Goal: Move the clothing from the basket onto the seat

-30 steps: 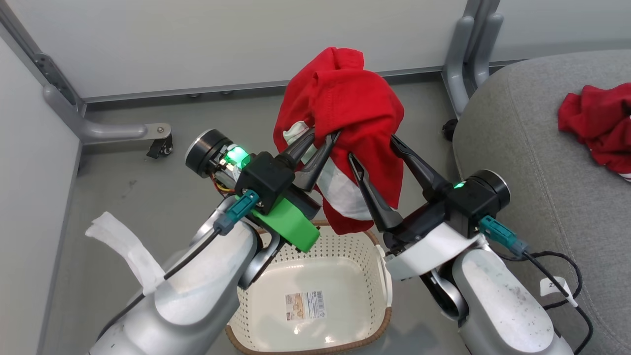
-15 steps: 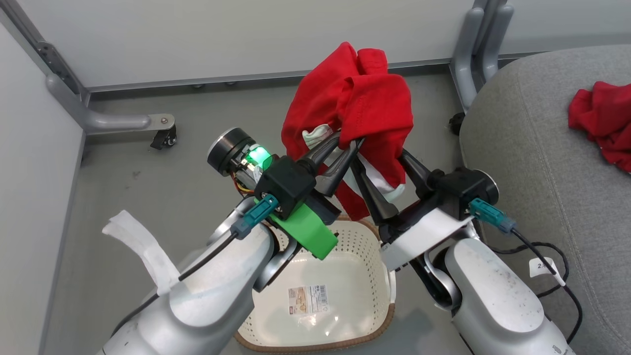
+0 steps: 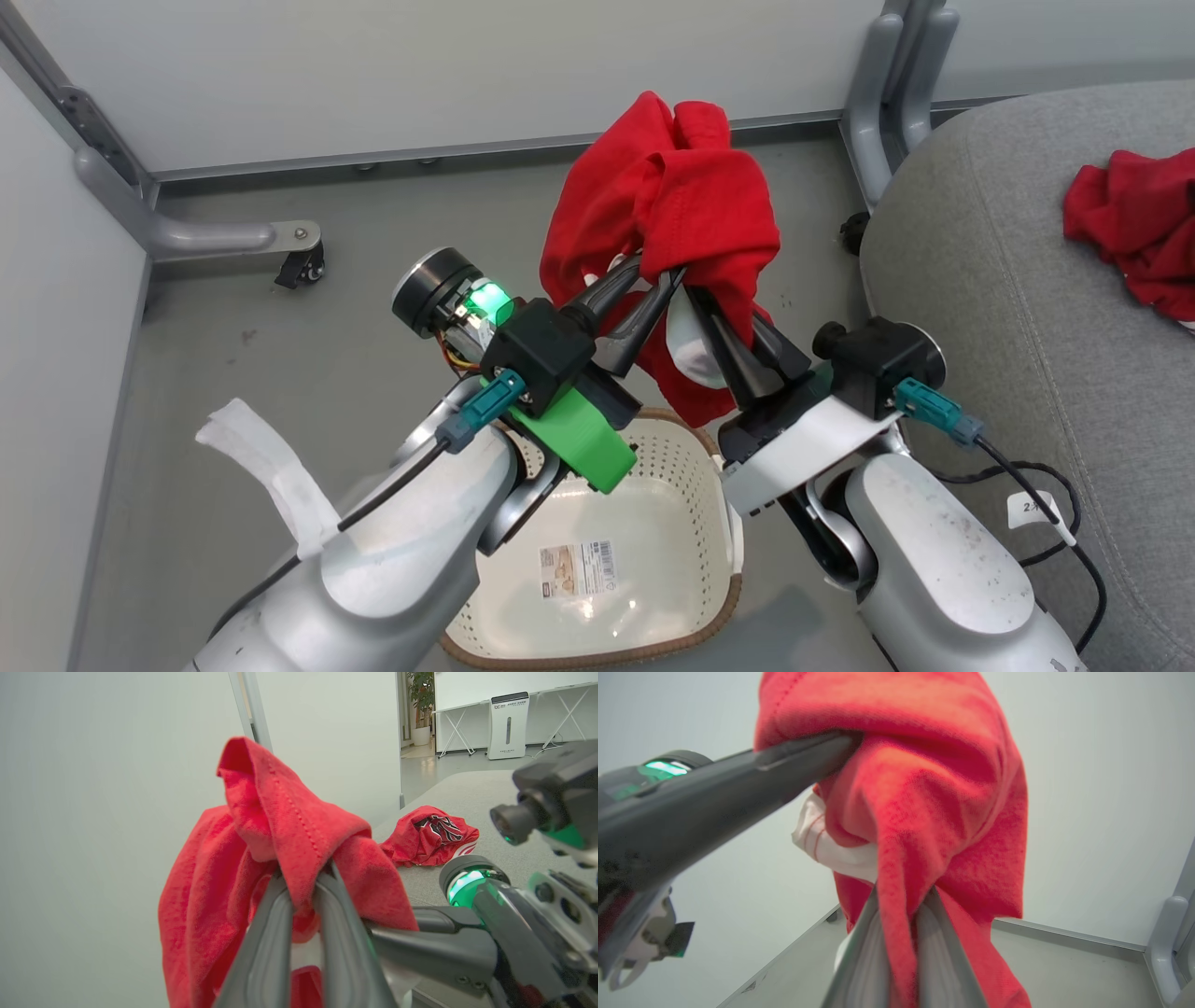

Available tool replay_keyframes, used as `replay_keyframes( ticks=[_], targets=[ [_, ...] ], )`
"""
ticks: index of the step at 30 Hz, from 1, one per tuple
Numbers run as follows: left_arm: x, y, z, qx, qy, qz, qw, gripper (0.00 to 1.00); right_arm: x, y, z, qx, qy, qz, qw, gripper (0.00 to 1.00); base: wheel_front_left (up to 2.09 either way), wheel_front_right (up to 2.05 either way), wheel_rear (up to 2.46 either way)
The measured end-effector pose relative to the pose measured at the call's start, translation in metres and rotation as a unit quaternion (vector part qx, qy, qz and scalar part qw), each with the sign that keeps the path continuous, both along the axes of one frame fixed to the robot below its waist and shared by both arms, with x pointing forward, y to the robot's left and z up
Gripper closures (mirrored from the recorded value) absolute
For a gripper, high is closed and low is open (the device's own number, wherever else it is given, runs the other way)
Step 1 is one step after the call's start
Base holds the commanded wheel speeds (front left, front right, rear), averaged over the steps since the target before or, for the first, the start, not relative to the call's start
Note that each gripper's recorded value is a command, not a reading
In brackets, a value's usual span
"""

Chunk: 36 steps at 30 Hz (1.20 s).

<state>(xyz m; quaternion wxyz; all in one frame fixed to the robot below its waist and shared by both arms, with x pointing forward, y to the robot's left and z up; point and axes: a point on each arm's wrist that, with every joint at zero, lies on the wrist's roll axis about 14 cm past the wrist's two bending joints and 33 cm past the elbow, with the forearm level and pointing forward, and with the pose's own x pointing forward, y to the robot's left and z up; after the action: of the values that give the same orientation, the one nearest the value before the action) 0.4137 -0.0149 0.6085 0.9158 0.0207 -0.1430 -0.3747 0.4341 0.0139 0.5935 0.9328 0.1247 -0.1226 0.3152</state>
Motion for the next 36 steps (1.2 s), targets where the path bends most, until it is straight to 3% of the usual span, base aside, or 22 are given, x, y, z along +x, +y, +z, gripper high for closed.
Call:
replay_keyframes(
  ticks=[6, 7, 8, 9, 26, 36],
  targets=[
    [0.000, 0.001, -0.002, 0.002, 0.003, 0.000, 1.000, 1.00, -0.001, 0.000, 0.000, 0.002, 0.001, 0.001, 1.000, 1.00, 0.00, 0.00, 0.00],
    [0.000, 0.001, -0.002, 0.001, 0.004, 0.000, 1.000, 0.96, -0.001, 0.000, 0.000, 0.002, 0.000, 0.001, 1.000, 1.00, 0.00, 0.00, 0.00],
    [0.000, 0.001, -0.002, 0.001, 0.004, 0.000, 1.000, 0.08, -0.001, 0.000, 0.001, 0.003, -0.001, 0.000, 1.000, 1.00, 0.00, 0.00, 0.00],
    [-0.001, 0.001, -0.002, 0.001, 0.004, 0.000, 1.000, 0.00, -0.001, -0.002, 0.001, 0.004, -0.001, -0.002, 1.000, 1.00, 0.00, 0.00, 0.00],
    [-0.004, -0.009, -0.009, 0.003, 0.009, -0.013, 1.000, 0.00, 0.022, -0.064, -0.004, 0.005, 0.005, -0.103, 0.995, 1.00, 0.00, 0.00, 0.00],
    [-0.007, -0.034, -0.017, 0.003, 0.015, -0.053, 0.998, 0.00, 0.013, -0.140, -0.018, -0.006, 0.018, -0.209, 0.978, 1.00, 0.00, 0.00, 0.00]
  ],
)
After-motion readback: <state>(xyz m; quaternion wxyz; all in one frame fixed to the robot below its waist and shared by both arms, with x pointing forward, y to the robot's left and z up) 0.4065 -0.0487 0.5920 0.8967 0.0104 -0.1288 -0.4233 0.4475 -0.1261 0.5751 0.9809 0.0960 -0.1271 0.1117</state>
